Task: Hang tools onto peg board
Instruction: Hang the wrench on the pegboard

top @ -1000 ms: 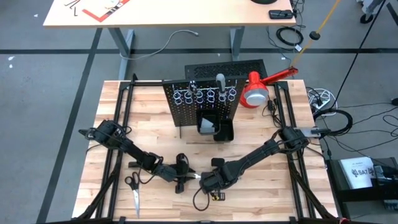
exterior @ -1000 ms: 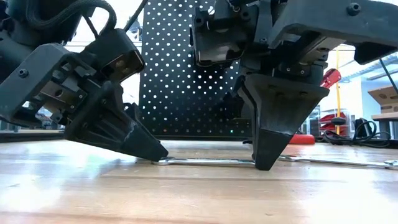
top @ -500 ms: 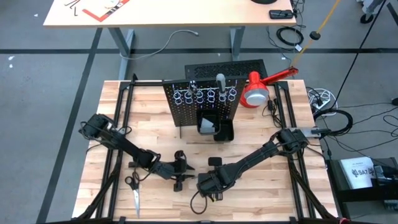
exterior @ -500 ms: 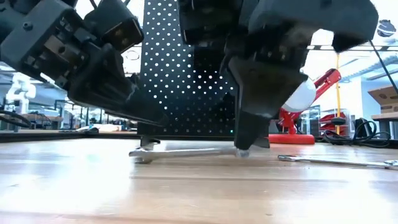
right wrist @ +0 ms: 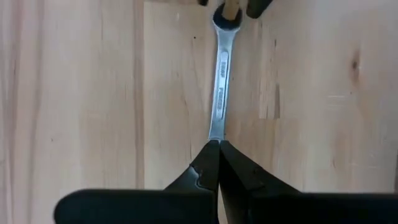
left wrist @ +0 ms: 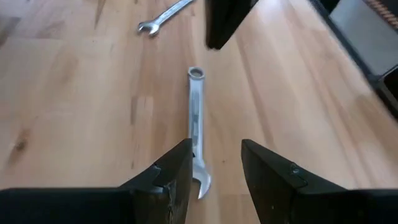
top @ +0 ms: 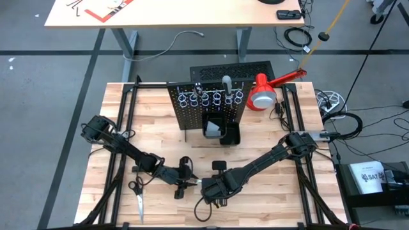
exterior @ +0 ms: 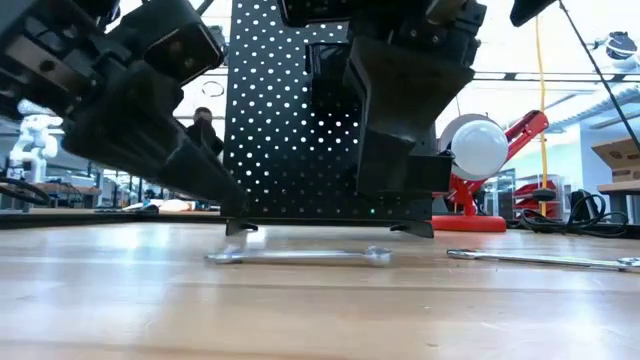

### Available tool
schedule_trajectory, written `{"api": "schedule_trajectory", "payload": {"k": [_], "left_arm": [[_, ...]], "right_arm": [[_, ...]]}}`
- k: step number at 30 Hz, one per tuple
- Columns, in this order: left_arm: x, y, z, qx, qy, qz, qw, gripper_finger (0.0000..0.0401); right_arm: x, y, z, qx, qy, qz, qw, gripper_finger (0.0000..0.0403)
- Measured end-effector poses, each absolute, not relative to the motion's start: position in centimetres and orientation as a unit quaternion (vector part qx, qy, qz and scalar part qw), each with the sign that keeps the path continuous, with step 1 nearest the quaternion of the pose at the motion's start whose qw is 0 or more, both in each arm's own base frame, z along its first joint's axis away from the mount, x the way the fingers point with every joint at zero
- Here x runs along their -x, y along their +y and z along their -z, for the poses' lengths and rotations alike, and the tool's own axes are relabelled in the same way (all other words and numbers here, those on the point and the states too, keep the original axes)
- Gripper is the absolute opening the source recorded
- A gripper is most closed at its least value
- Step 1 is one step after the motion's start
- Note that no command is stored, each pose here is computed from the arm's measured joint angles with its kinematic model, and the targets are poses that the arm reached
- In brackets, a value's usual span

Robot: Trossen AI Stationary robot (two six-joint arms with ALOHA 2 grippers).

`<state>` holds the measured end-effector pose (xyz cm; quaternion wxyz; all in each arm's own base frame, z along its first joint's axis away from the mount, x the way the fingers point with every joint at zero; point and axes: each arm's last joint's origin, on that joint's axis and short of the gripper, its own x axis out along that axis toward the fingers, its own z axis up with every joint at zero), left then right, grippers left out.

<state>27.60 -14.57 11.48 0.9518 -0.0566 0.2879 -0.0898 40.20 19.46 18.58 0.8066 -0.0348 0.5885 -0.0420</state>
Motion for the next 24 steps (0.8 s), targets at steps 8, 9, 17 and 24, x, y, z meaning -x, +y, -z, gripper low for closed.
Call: {"api": "schedule_trajectory", "payload": {"k": [8,9,17,24], "left_arm": [[-27.5,-14.5,-10.5,0.041,0.308,0.075,0.948,0.0146],[-27.5,-14.5,-10.2,0.040,0.313,0.074,0.946,0.0146],[-27.6,-14.5,-8.6,0.048,0.333,0.062,0.940,0.0146],[-27.8,-14.1,-8.3,0.065,0.341,0.049,0.937,0.0146]], "right_arm": [[-40.2,19.4,-18.6,0.033,0.590,0.040,0.806,0.0000],[-40.2,19.4,-18.6,0.033,0.590,0.040,0.806,0.0000],[-40.4,19.5,-18.7,0.038,0.579,0.034,0.814,0.0002],[-41.4,19.0,-18.3,0.065,0.563,0.007,0.824,0.0059]]}}
